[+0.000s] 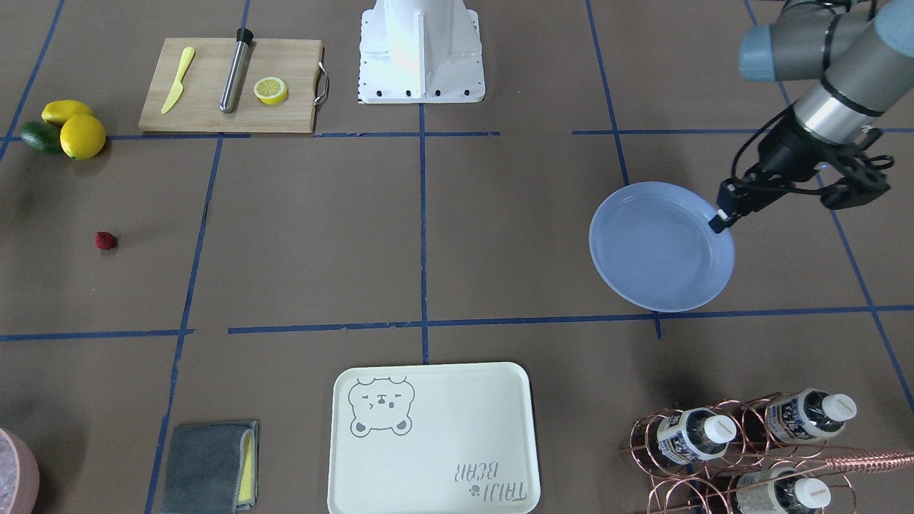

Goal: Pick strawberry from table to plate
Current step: 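Slide the plate to center with the left gripper while the right reaches out, then release the plate and lift left arm while right gripper grasps the strawberry, then carry the strawberry with the right gripper over the blue plate, then open the right gripper to drop the strawberry onto the plate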

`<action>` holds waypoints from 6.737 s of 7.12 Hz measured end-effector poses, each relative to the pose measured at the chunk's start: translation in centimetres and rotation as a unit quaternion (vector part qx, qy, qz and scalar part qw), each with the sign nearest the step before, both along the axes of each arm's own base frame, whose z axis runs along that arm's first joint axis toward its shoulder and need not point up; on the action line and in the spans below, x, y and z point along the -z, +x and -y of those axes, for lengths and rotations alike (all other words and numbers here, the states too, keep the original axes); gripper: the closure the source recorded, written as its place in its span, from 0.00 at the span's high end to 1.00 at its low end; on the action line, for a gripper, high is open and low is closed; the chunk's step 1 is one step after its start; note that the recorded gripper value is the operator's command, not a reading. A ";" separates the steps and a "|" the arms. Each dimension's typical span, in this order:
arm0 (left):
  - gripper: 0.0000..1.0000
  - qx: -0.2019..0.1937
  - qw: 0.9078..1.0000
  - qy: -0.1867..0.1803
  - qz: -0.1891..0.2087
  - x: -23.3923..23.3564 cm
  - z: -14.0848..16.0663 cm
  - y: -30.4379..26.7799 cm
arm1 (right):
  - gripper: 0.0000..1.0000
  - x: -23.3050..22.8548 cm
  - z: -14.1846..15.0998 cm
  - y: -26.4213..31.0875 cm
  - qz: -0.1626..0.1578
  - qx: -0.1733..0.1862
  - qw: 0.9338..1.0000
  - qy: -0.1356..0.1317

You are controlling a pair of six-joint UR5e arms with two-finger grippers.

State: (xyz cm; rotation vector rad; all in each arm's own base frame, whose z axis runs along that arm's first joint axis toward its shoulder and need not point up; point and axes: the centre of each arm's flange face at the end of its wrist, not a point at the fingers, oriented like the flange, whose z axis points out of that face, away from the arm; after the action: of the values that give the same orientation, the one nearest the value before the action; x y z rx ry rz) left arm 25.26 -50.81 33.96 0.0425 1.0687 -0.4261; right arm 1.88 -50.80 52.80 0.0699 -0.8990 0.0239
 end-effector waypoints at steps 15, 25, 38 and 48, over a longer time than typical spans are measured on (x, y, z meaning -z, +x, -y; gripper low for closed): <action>1.00 0.009 0.999 -0.005 0.032 11.5 -7.4 21.1 | 1.00 -0.5 -5.5 -21.3 -0.035 -0.015 0.999 0.012; 1.00 0.028 0.999 0.000 0.043 10.8 -4.8 18.0 | 0.00 -5.0 -7.5 -27.3 -0.076 0.028 0.997 0.015; 1.00 -0.079 0.949 0.178 0.248 -3.9 4.9 -4.3 | 0.00 34.3 -3.6 -55.0 -0.033 0.000 0.999 0.006; 1.00 -0.102 0.933 0.197 0.283 -7.2 6.4 -10.0 | 1.00 34.4 -5.9 -64.1 -0.024 -0.004 1.000 0.007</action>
State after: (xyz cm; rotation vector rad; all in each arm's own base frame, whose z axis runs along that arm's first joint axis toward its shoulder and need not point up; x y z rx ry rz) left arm 15.31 -57.25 41.19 0.3869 0.5629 0.0051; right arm -62.19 -44.91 18.40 0.0877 -0.8501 0.0230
